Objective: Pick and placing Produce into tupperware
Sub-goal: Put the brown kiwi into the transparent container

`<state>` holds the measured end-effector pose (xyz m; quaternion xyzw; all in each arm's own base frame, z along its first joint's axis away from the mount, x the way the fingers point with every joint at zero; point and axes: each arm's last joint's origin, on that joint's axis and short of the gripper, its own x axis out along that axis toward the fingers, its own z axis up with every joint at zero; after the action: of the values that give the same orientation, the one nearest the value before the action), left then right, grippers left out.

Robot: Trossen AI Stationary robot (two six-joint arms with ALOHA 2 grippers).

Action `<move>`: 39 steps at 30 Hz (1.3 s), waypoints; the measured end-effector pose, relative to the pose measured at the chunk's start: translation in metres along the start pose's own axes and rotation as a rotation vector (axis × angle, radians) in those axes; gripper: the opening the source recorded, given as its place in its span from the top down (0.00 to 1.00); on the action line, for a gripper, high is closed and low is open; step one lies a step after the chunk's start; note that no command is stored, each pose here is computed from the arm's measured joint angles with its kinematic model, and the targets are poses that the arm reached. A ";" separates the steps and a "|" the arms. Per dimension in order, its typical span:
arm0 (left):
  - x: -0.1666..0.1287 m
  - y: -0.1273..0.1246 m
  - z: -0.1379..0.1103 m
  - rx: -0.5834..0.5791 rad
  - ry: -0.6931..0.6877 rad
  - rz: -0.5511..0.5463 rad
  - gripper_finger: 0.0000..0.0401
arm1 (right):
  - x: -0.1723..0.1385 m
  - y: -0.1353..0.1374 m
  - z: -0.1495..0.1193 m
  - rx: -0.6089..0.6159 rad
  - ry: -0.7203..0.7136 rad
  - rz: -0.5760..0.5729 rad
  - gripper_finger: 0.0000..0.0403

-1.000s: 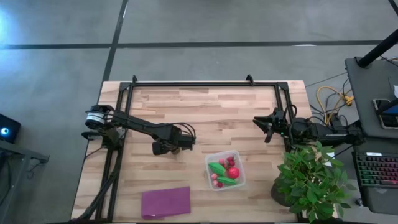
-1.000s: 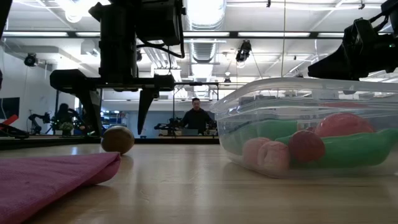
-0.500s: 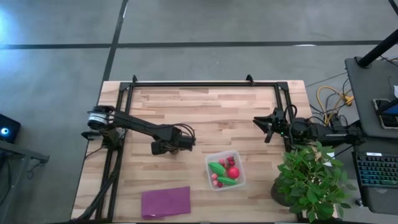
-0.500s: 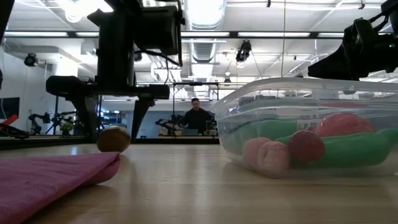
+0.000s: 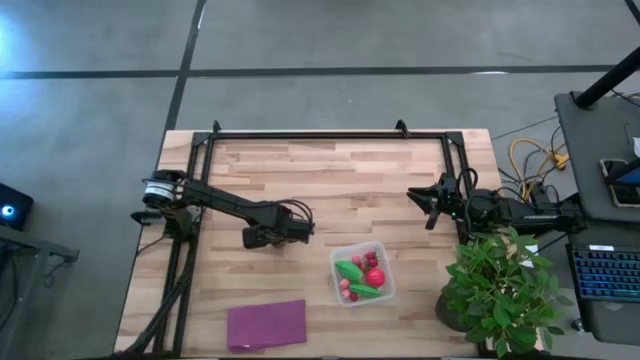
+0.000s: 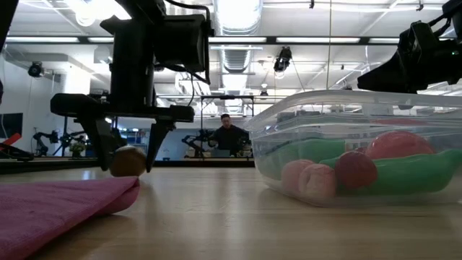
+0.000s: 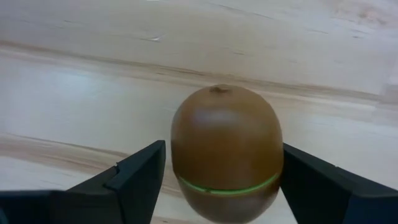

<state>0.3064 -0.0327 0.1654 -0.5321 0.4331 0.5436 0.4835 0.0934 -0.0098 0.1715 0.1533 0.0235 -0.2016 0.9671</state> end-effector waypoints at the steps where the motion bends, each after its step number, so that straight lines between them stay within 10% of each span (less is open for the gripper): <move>1: 0.001 0.001 0.000 0.000 -0.001 0.004 0.33 | 0.000 0.000 0.000 0.000 0.000 0.000 0.82; 21: -0.019 -0.019 -0.004 0.145 0.007 -0.120 0.40 | 0.000 0.000 0.000 0.000 0.000 0.000 0.81; 26: -0.045 -0.043 -0.010 0.357 -0.007 -0.313 0.45 | 0.000 0.000 0.000 0.000 0.000 0.000 0.82; 32: -0.108 -0.085 -0.051 0.810 -0.159 -0.924 0.42 | 0.000 0.000 0.000 0.000 0.000 0.000 0.80; 39: -0.091 -0.097 -0.070 0.895 -0.131 -0.895 0.40 | 0.000 0.000 0.000 -0.001 0.003 0.000 0.79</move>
<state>0.4101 -0.0918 0.2562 -0.3735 0.3236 0.0867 0.8650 0.0935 -0.0098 0.1713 0.1530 0.0249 -0.2016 0.9671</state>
